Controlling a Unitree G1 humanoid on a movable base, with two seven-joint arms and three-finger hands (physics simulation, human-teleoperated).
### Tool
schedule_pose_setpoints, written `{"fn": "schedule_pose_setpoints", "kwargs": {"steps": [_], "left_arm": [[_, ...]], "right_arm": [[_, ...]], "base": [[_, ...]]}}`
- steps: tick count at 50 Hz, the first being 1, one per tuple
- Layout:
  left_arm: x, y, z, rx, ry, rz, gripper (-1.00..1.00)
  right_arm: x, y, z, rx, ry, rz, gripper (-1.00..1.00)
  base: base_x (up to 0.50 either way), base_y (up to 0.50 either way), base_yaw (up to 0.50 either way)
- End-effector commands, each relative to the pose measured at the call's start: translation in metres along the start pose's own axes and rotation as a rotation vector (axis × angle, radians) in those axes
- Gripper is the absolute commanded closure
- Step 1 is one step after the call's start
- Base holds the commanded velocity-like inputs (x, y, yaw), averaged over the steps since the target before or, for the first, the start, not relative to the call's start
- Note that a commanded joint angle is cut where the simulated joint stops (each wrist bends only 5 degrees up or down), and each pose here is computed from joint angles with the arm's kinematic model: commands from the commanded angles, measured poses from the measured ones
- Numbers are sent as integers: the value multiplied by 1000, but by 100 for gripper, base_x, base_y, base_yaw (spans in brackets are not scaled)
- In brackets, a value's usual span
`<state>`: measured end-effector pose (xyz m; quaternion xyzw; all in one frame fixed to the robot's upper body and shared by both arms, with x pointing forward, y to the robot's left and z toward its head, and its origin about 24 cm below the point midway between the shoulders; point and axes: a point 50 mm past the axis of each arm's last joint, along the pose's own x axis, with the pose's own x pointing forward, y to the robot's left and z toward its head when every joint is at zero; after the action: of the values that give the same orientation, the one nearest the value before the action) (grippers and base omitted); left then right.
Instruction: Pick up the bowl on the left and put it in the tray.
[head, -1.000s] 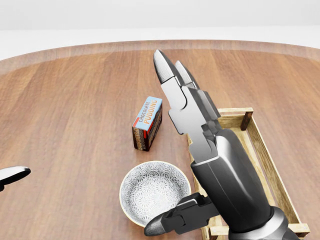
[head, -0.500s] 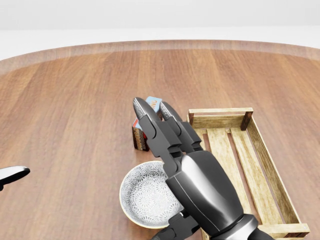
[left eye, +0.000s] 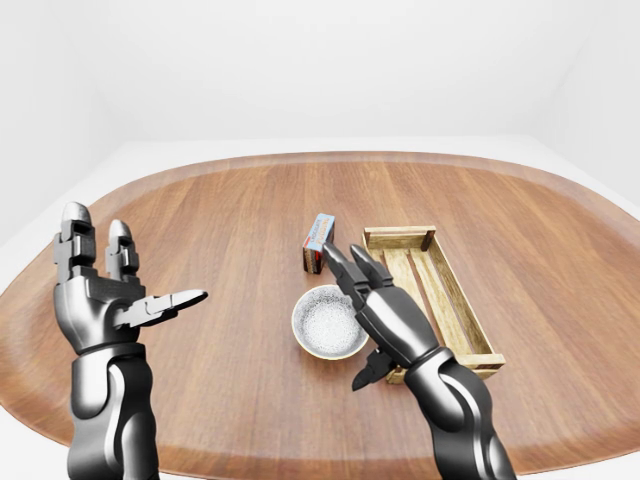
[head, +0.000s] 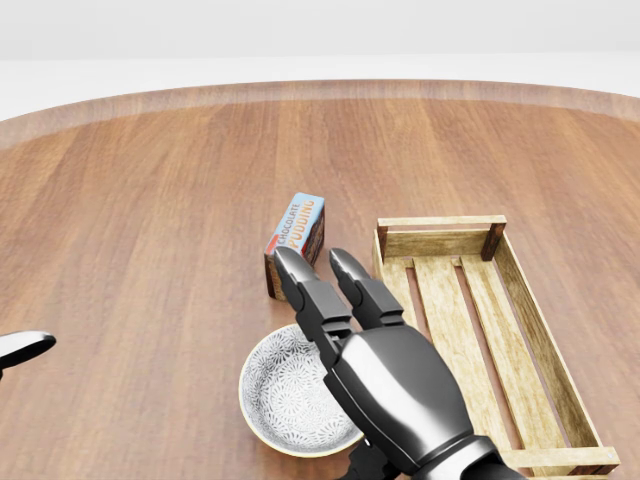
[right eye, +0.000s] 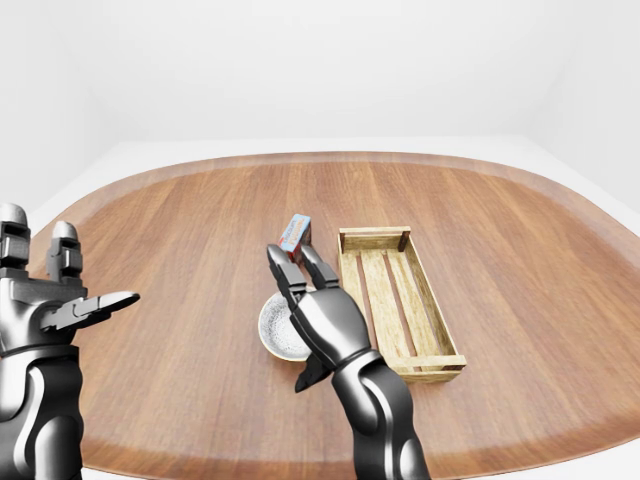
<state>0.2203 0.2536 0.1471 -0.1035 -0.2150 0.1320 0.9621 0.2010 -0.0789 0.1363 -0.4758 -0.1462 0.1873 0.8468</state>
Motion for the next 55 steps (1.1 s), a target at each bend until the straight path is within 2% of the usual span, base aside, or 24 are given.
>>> {"fn": "schedule_pose_setpoints", "kwargs": {"steps": [1, 34, 55], "left_arm": [[1, 1, 0, -2, -1, 4, -100], [1, 1, 0, -5, 2, 1, -100], [1, 1, 0, -4, 0, 2, -100]], "right_arm": [[2, 7, -13, -18, 80, 27, -100], [10, 43, -39, 111, 155, 57, -100], [14, 55, -47, 125, 184, 98, -100]], "base": [[0, 0, 0], [0, 0, 0], [0, 0, 0]]}}
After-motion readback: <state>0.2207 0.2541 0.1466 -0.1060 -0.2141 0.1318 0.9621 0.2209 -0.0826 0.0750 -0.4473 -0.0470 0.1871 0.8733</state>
